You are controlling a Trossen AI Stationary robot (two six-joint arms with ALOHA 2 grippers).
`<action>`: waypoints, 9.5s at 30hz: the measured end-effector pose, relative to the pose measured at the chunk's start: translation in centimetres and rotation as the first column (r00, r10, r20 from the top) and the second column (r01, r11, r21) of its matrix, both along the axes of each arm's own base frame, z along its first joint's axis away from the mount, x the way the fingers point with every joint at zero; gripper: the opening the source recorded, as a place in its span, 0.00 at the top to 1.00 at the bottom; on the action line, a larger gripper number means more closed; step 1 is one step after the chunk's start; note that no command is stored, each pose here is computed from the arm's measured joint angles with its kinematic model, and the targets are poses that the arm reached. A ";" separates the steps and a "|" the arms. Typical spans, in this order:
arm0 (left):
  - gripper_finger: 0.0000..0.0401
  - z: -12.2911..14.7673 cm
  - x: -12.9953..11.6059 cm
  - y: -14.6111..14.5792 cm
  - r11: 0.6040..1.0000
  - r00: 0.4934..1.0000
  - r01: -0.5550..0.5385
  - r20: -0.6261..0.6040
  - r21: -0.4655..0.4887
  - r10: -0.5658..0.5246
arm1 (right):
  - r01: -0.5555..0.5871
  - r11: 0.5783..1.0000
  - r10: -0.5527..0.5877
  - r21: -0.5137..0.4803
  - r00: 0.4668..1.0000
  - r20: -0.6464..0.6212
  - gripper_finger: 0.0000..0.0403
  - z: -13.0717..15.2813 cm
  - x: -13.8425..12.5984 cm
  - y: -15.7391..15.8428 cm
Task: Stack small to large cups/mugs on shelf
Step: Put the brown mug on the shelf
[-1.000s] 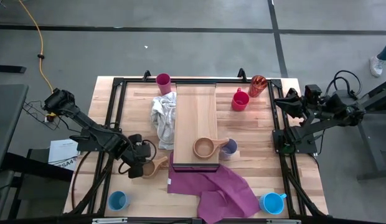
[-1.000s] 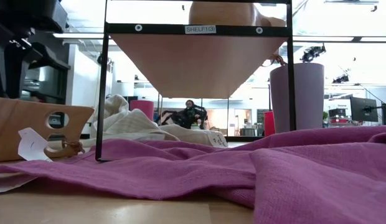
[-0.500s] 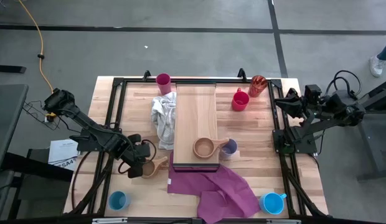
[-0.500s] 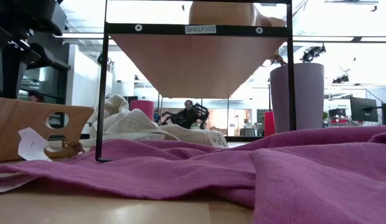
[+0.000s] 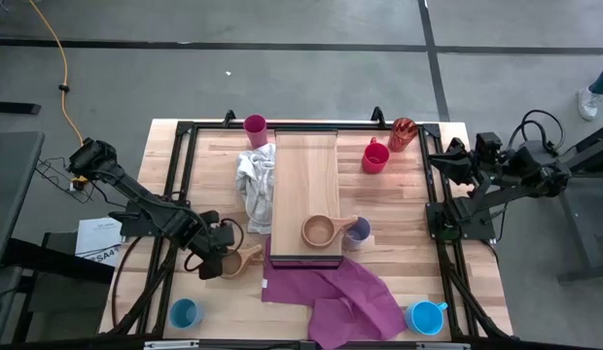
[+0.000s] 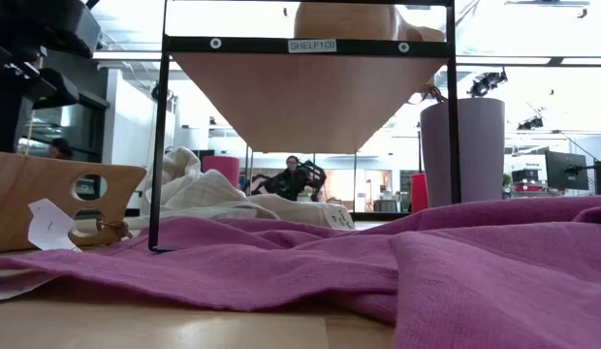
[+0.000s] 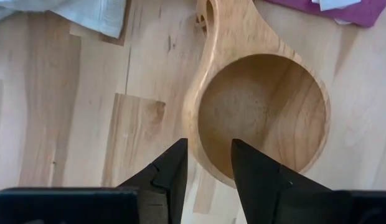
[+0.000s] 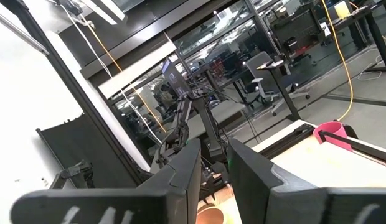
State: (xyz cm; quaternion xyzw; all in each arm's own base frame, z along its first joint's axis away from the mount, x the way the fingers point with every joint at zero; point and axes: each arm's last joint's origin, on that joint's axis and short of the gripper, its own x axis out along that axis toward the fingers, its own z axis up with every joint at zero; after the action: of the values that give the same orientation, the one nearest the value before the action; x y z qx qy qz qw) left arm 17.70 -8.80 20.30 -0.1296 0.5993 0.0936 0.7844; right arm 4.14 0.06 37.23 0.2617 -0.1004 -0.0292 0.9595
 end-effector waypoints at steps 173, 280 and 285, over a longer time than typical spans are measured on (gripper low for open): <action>1.00 14.2 12.4 6.9 0.939 0.967 -0.226 0.178 0.260 0.183 | -0.035 0.999 0.031 -0.040 0.994 -0.107 0.82 -1.0 0.2 0.1; 1.00 12.9 14.7 6.3 0.963 0.967 -0.239 0.117 0.123 0.225 | -0.034 0.997 0.026 -0.063 0.991 -0.129 0.82 -1.3 0.2 0.1; 1.00 12.9 14.7 6.3 0.963 0.967 -0.240 0.120 0.123 0.226 | -0.034 0.997 0.026 -0.063 0.991 -0.129 0.82 -1.3 0.2 0.1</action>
State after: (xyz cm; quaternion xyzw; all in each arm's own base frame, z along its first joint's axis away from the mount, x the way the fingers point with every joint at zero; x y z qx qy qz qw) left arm 32.37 -2.53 33.24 -0.1502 0.5302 0.2189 0.8052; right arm 4.31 0.20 35.98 0.2293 -0.0353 -0.0282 0.9723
